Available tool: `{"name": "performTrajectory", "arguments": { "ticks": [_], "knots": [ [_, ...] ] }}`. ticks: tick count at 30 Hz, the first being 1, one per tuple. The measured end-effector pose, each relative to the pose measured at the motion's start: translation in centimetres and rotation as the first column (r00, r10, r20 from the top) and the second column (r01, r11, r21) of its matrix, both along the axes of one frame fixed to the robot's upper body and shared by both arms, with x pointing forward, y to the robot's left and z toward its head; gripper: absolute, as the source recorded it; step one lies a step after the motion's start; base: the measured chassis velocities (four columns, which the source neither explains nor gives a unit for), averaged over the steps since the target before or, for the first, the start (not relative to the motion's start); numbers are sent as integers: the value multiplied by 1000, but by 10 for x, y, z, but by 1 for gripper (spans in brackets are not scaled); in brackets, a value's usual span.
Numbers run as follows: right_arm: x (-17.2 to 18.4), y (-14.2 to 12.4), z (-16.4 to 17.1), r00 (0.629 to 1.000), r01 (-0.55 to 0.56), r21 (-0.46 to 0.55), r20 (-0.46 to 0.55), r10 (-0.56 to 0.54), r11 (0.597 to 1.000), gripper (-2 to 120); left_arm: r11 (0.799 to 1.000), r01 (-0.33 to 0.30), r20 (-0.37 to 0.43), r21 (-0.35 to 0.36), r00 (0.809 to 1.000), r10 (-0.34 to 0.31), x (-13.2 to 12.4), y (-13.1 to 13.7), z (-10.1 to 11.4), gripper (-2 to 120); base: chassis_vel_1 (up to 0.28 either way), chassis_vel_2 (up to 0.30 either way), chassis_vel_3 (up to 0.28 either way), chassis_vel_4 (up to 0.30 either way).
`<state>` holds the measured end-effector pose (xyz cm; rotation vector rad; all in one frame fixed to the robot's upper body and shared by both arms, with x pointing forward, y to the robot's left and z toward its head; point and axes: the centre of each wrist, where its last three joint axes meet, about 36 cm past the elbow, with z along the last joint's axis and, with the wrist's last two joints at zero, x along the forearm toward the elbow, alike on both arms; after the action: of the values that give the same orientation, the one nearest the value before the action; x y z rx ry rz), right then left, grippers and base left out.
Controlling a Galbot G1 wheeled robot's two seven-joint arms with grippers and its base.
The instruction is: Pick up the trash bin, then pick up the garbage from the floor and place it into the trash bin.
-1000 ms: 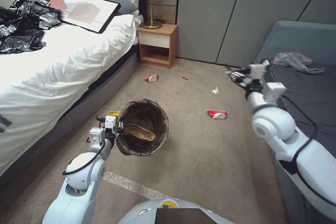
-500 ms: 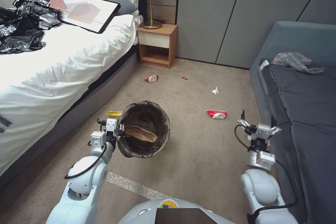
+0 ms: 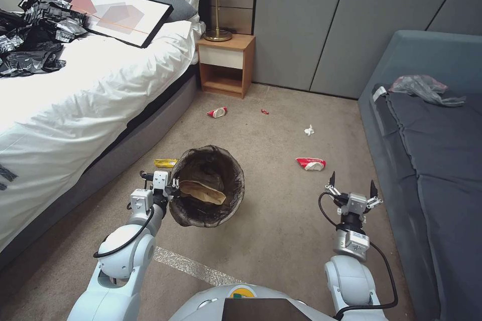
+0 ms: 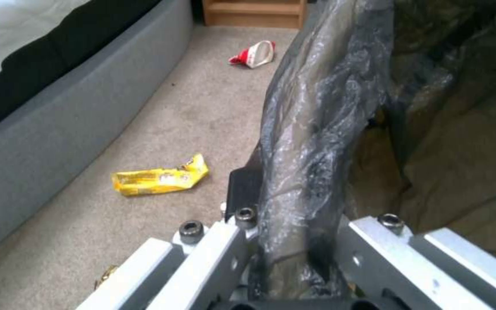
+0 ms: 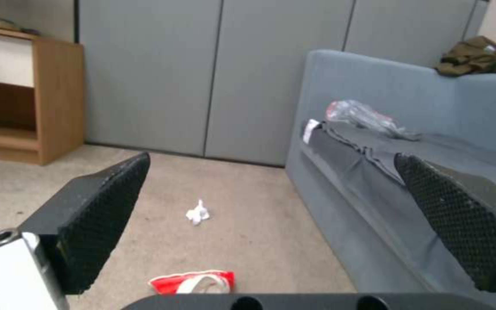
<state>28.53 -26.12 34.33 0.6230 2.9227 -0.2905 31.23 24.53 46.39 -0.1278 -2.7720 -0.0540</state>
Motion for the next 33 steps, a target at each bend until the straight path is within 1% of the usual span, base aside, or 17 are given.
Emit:
{"name": "performTrajectory", "arguments": {
  "ticks": [8,23,33],
  "knots": [
    [5,4,0,1000,-12,35,-18,13,999,100,1000,1,4,2,1000,-1,0,0,1,2,0,0,0,0],
    [10,9,1,999,-26,47,-26,28,999,100,1000,4,8,4,1000,-4,-1,1,3,2,0,0,0,0],
    [13,8,2,999,-28,51,-28,30,998,100,1000,6,9,7,1000,-6,0,1,3,2,-78,55,65,-66]
  ]
}}
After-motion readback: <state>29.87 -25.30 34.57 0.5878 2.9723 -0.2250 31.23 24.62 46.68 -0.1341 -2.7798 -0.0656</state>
